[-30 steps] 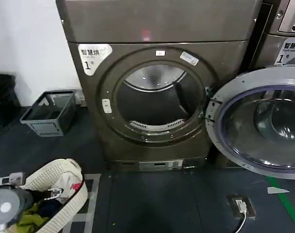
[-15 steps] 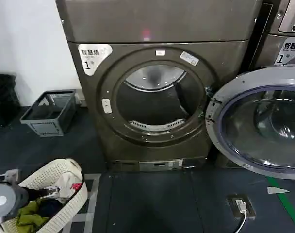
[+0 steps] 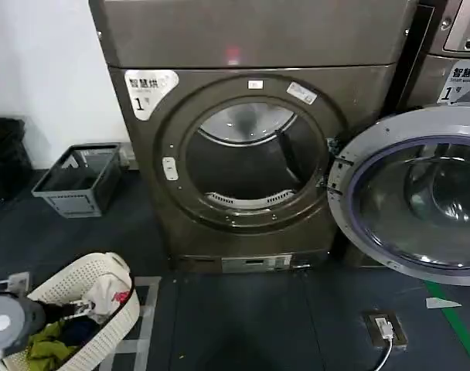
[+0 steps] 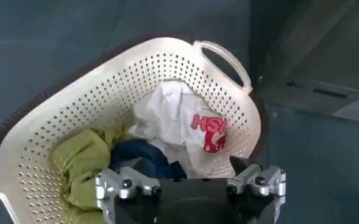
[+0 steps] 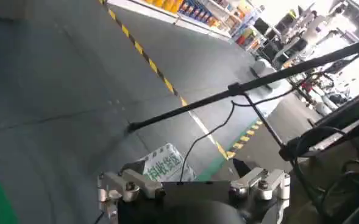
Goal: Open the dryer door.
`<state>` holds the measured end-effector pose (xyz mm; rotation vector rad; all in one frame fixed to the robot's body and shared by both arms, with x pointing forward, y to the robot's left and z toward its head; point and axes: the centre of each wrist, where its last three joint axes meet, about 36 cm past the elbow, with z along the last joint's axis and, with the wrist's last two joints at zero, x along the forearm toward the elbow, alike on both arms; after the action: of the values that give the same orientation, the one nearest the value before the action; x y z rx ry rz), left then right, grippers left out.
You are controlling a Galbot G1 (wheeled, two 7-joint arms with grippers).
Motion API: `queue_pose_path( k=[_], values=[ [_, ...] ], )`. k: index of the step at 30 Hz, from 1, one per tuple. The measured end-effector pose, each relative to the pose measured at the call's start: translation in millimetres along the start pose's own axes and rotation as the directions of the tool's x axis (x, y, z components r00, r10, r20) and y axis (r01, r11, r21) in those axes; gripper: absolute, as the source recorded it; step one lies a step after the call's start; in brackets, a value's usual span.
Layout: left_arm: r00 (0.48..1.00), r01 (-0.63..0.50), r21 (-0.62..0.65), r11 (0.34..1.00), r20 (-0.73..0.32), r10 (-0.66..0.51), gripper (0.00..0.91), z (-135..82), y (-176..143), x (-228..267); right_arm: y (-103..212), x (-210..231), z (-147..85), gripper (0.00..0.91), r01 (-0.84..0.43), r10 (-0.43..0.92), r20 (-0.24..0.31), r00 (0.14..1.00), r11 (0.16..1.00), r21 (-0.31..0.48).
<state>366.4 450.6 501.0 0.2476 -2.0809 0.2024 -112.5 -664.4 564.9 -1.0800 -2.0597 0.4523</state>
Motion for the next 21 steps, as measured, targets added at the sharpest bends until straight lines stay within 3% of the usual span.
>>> queue_pose_path(
  k=[14,21],
  values=[
    [1.000,0.001,0.012,1.000,-0.009,-0.001,0.907,1.8,2.4,-3.3,-3.7,8.5,11.1,0.907,-0.063,0.064,-0.076,0.995,0.998,0.006],
    [1.000,0.000,0.010,1.000,-0.009,0.000,0.907,1.3,2.0,-3.1,-3.1,7.7,11.7,0.907,-0.071,0.071,-0.078,0.994,0.997,0.009]
  ],
)
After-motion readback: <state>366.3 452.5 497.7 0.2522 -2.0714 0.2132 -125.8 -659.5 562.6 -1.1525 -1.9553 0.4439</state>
